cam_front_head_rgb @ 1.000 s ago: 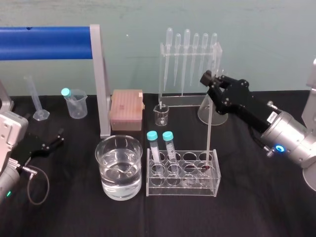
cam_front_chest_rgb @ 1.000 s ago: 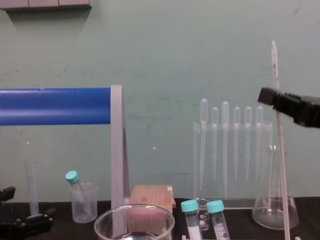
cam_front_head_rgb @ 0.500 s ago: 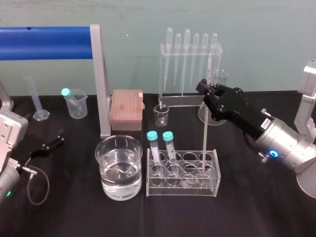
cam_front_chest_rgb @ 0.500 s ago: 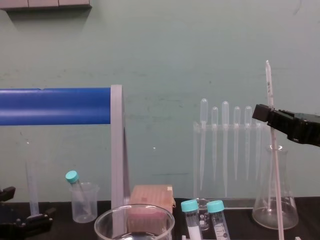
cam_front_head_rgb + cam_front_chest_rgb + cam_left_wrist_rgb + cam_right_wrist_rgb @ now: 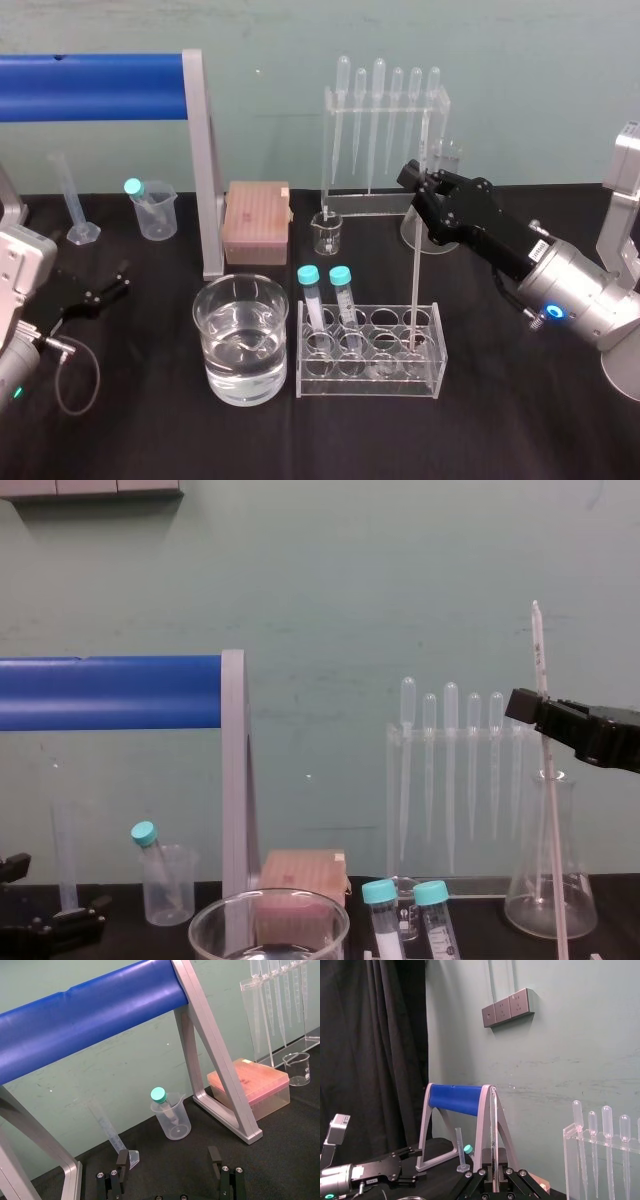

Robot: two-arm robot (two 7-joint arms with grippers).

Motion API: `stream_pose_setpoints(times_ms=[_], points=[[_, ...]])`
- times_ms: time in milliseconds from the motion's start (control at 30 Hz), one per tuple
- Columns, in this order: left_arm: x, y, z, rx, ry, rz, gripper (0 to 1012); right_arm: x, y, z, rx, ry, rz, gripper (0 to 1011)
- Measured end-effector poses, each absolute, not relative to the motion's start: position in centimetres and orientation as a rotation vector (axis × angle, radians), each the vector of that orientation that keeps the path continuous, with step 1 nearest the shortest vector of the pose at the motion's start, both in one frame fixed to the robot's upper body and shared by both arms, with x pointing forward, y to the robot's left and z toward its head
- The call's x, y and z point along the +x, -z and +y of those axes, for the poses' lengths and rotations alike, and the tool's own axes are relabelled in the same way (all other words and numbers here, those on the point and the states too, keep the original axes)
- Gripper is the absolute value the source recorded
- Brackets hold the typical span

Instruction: Hold the thermometer with one hand and immerse one end into the beaker, then reinsert it into the test tube rack.

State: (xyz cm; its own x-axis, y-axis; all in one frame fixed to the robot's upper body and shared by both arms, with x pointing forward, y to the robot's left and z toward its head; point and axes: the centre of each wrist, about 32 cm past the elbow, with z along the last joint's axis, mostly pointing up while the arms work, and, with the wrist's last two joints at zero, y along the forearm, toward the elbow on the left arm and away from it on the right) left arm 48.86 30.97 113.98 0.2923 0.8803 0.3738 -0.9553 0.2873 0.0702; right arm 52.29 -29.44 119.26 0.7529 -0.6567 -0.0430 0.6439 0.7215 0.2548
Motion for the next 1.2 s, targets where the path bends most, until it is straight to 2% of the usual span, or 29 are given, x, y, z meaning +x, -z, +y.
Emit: stream_pose_setpoints(times_ms=[333, 467, 600, 667, 700, 767, 800, 833, 933, 1200], points=[[48.86, -113.98, 30.97, 0.305, -1.248, -0.285, 1008, 52.28, -119.25, -29.44, 0.263, 0.718, -0.052, 59], [48.86, -113.98, 30.97, 0.304, -1.248, -0.285, 1008, 52.28, -119.27, -29.44, 0.264, 0.718, -0.053, 133], [48.86, -113.98, 30.96, 0.304, -1.248, -0.285, 1008, 52.28, -119.28, -29.43, 0.264, 0.718, -0.053, 283], [48.86, -113.98, 30.97, 0.304, -1.248, -0.285, 1008, 52.28, -119.28, -29.43, 0.264, 0.718, -0.053, 315], [48.86, -113.98, 30.97, 0.305, -1.248, -0.285, 1008, 52.28, -119.28, -29.43, 0.264, 0.718, -0.053, 383], [48.86, -113.98, 30.96, 0.304, -1.248, -0.285, 1008, 52.28, -119.27, -29.43, 0.264, 0.718, -0.053, 421], [48.86, -113.98, 30.97, 0.304, -1.248, -0.285, 1008, 52.28, -119.28, -29.43, 0.264, 0.718, -0.053, 483], [48.86, -113.98, 30.97, 0.304, -1.248, -0.285, 1008, 52.28, -119.28, -29.43, 0.264, 0.718, -0.053, 483], [48.86, -113.98, 30.97, 0.305, -1.248, -0.285, 1008, 52.28, -119.28, -29.43, 0.264, 0.718, -0.053, 600], [48.86, -113.98, 30.97, 0.305, -1.248, -0.285, 1008, 52.28, -119.28, -29.43, 0.264, 0.718, -0.053, 836]])
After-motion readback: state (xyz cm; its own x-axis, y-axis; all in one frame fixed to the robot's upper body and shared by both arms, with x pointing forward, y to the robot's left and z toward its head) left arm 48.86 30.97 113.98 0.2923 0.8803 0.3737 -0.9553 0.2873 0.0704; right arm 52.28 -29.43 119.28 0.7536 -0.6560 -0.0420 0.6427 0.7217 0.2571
